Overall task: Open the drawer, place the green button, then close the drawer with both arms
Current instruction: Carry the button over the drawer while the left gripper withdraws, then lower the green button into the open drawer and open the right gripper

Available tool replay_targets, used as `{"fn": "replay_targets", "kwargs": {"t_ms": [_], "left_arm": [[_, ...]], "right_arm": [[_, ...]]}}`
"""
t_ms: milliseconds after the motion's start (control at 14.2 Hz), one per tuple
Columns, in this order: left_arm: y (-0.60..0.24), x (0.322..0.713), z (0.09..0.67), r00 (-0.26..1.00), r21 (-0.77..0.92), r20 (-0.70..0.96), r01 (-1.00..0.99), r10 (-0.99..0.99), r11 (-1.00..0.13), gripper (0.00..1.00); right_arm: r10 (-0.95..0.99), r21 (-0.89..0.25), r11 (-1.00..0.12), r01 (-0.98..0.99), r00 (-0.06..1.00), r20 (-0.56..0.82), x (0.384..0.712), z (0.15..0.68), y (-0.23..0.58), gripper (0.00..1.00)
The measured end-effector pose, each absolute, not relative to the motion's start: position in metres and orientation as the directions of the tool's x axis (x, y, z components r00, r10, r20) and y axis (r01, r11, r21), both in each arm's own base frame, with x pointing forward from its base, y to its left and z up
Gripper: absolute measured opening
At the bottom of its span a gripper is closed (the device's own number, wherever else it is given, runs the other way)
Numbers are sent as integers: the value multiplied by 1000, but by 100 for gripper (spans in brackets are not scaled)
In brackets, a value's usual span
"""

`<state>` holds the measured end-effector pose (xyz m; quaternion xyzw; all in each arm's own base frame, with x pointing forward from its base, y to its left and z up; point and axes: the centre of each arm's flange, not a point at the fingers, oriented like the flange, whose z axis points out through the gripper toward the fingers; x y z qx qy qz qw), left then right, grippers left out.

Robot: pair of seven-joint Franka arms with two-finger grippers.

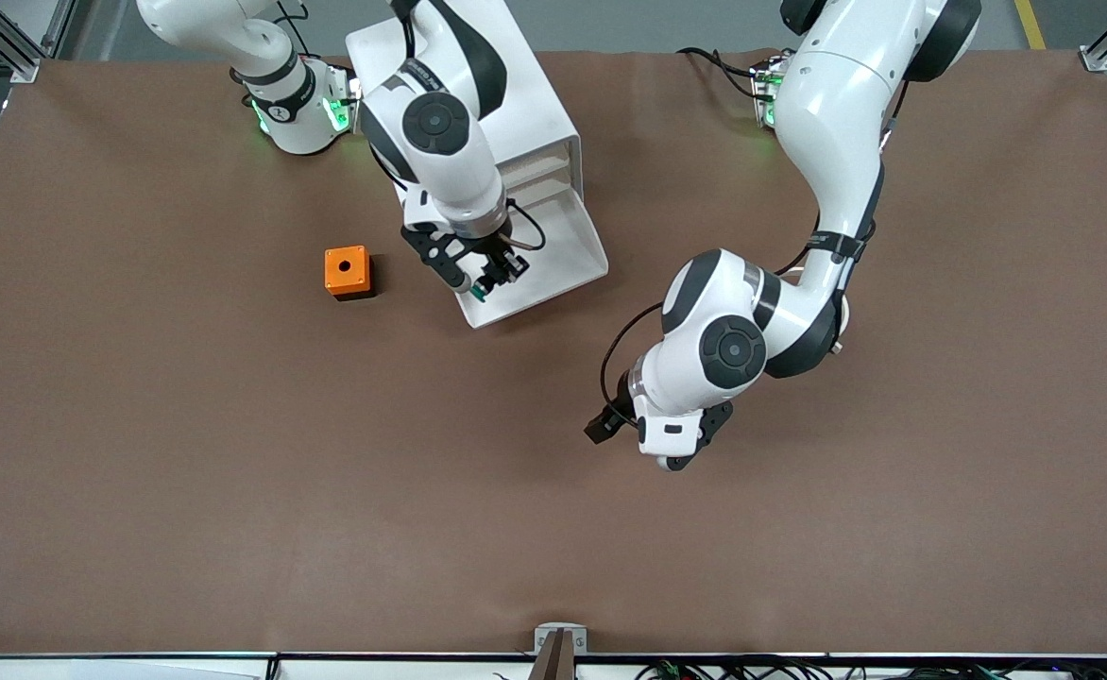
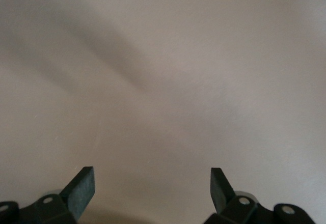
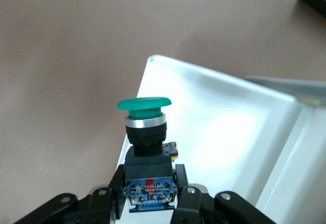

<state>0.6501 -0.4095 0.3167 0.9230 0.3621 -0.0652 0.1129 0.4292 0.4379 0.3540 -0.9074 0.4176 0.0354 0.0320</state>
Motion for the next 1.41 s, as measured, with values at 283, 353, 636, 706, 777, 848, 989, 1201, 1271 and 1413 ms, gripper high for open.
{"fn": "replay_targets", "kwargs": {"t_ms": [283, 353, 636, 706, 777, 848, 989, 1201, 1271, 1413], "left_arm": [[-418, 646, 317, 776, 151, -107, 630, 621, -762, 100], [-422, 643, 317, 784, 148, -97, 620, 613, -770, 100], [-436, 629, 307, 803, 125, -91, 596, 589, -793, 100], [-439, 626, 303, 806, 116, -92, 592, 585, -798, 100], [-441, 622, 298, 812, 104, -87, 584, 577, -805, 100], [-444, 617, 293, 822, 86, -72, 570, 565, -817, 100], [-450, 608, 284, 837, 62, -57, 547, 544, -835, 100], [-468, 589, 277, 856, 40, -66, 515, 512, -856, 100], [-474, 583, 275, 862, 35, -68, 506, 503, -862, 100], [-484, 573, 272, 871, 26, -71, 489, 486, -872, 100]], "right_arm": [[-808, 18, -586, -810, 583, -88, 416, 329, 451, 42], [-817, 23, -573, -819, 570, -87, 412, 323, 455, 42], [-835, 24, -547, -837, 544, -85, 396, 302, 475, 42], [-837, 23, -544, -839, 540, -85, 393, 298, 478, 42], [-838, 27, -543, -840, 539, -83, 390, 293, 481, 42], [-837, 32, -544, -838, 541, -82, 388, 289, 483, 42], [-836, 41, -548, -836, 544, -79, 385, 283, 484, 42], [-835, 49, -550, -834, 546, -75, 383, 279, 484, 42], [-834, 51, -550, -834, 546, -75, 383, 278, 484, 42], [-834, 55, -552, -832, 548, -73, 382, 277, 484, 47]]}}
